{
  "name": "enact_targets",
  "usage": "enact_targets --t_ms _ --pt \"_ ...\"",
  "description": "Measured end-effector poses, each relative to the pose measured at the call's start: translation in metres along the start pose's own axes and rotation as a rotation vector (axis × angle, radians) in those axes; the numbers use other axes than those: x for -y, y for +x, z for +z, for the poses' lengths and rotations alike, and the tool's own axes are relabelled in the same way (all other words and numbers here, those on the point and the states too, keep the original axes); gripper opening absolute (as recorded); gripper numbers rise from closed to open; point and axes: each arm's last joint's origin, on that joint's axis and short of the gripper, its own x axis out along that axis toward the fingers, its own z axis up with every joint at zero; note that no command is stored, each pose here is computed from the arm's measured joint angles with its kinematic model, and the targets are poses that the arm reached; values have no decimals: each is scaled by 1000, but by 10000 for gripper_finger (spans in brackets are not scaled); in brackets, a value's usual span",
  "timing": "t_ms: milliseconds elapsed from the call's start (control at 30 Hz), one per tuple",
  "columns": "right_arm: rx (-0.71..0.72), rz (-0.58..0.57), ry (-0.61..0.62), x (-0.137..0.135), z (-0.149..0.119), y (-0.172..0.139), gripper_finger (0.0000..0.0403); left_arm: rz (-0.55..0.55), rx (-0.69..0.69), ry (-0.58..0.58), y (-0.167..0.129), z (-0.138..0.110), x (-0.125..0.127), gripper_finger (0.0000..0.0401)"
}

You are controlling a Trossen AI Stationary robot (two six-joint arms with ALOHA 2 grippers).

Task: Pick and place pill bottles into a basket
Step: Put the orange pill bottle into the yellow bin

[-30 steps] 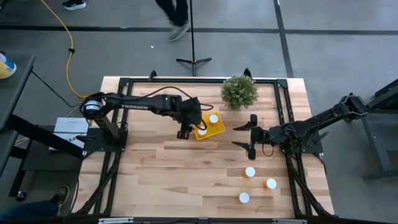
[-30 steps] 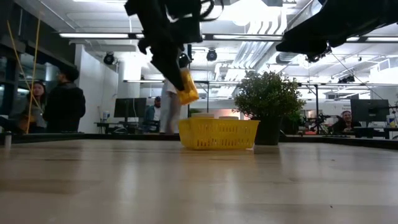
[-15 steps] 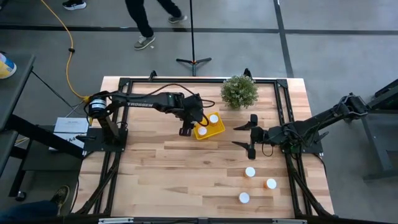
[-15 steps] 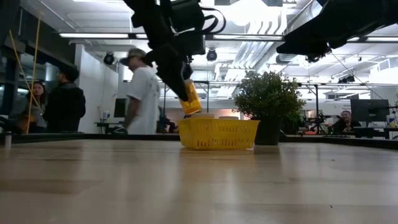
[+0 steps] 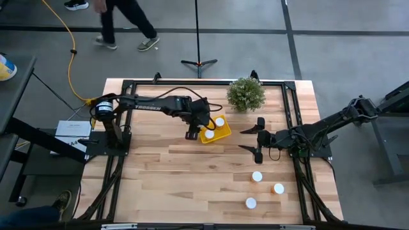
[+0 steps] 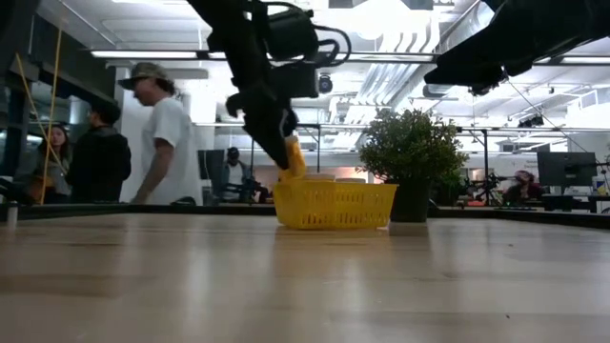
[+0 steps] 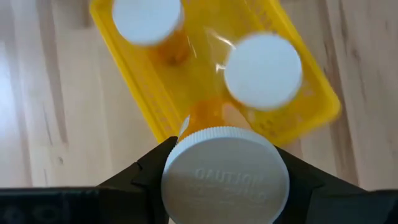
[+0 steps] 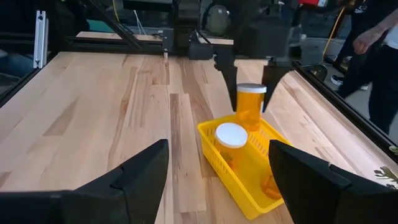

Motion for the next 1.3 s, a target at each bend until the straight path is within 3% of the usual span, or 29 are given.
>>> enact_targets --t_ms 233,533,800,1300 --pt "-1 3 0 0 0 0 268 -18 -48 -1 10 -4 1 248" --pt "-1 0 0 0 0 0 268 -20 -51 15 11 -2 0 226" --pt "-7 0 -3 0 -1 0 268 -7 -39 6 7 2 -1 283" --pt "-11 0 4 0 -1 0 268 44 -100 7 -6 3 -3 259"
